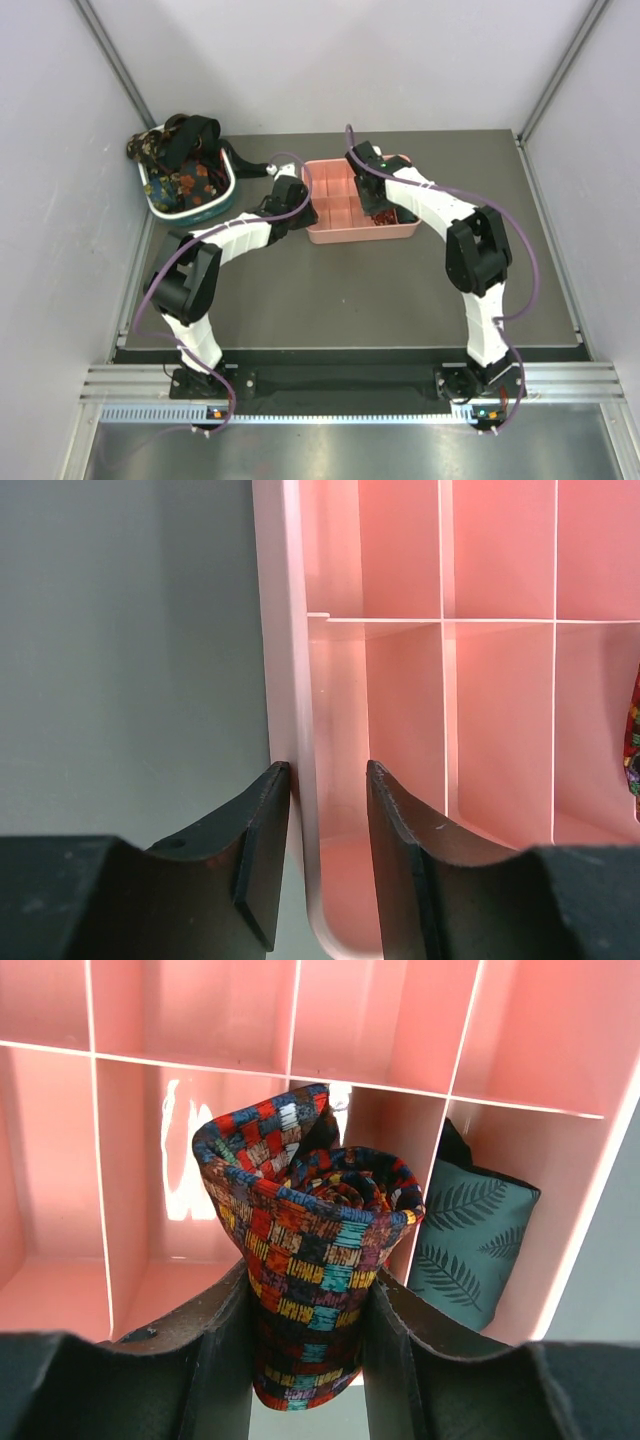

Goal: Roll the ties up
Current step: Place the rolled tie into the container

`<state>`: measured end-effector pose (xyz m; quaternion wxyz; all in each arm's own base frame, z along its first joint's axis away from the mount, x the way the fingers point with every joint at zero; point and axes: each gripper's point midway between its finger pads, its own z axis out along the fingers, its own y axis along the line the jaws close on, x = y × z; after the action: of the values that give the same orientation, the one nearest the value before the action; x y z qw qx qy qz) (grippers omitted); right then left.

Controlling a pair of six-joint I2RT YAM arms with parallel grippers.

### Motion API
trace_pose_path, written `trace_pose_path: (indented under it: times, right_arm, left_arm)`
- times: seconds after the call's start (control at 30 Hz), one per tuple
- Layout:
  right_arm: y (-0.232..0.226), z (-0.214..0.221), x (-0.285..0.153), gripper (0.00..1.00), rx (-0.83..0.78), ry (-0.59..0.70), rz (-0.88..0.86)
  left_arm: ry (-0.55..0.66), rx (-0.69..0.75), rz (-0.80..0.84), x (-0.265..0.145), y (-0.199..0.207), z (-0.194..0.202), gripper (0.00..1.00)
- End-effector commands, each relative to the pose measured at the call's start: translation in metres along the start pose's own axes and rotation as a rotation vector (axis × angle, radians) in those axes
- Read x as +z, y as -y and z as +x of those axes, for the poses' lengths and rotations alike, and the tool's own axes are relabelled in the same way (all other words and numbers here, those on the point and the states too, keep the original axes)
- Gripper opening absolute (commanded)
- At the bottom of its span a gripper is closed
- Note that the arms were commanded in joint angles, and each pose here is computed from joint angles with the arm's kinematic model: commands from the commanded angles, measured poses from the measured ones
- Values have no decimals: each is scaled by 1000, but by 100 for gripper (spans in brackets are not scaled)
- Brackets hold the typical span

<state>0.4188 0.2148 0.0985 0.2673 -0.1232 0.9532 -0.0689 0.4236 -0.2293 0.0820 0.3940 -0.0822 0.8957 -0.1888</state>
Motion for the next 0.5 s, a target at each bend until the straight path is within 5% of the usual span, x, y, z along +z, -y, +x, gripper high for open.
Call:
trace_pose_path:
  times: [0.0, 0.47]
  right_arm:
    - [-15, 12, 6, 13, 72, -31, -99]
    - [22, 29, 7, 10, 182, -34, -125]
  left_arm:
    - [62, 10, 105, -18, 33, -20, 41]
    - [108, 25, 80, -22, 31, -33, 41]
